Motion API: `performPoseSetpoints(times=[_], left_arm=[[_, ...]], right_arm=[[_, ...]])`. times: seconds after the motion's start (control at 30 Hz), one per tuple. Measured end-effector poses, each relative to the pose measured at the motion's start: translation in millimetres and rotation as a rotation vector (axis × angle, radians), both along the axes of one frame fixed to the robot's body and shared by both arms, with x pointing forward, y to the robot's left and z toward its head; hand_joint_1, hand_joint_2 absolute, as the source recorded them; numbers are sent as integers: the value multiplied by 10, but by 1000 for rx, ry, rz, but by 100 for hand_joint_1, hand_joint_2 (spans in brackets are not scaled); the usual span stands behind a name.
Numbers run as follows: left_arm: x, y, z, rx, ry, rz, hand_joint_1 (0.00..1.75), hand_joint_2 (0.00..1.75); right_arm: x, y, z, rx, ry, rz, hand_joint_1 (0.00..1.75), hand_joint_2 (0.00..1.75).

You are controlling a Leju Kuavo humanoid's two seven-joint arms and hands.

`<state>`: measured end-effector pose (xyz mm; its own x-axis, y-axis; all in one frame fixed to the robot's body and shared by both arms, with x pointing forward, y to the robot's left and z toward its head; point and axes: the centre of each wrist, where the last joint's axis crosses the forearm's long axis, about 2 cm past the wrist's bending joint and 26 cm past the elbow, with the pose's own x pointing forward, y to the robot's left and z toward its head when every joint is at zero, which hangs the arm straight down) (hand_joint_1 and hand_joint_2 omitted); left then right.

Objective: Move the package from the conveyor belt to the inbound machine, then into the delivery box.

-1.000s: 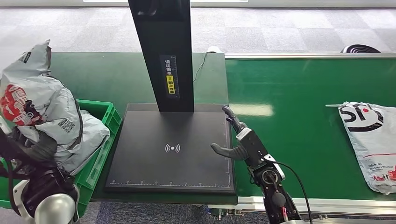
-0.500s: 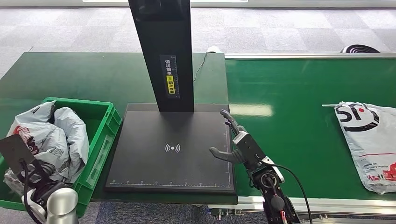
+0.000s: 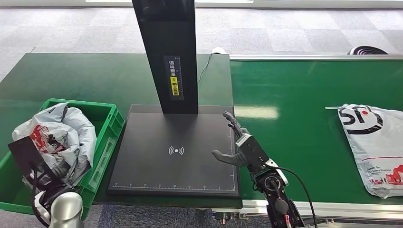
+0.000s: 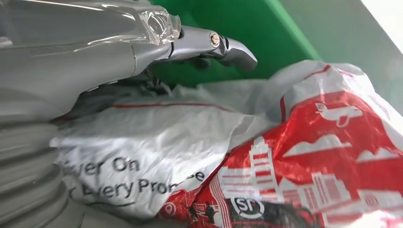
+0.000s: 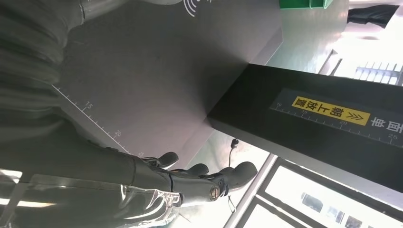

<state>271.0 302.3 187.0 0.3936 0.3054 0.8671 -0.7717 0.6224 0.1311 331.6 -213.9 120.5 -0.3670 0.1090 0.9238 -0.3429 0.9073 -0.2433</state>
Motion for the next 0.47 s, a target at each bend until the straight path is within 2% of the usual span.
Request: performPoseSetpoints(times=[0.4, 0.43, 0.47], left_arm=[[-44, -157, 78, -48, -56, -144, 0, 175], [-50, -160, 82, -48, -58, -148, 0, 131], [-53, -162, 85, -48, -60, -149, 0, 116]], right_arm=[[1, -7, 0, 6, 1, 2, 0, 175], [1, -7, 0, 7, 2, 2, 0, 175], [1, -7, 0, 7, 2, 2, 0, 175]])
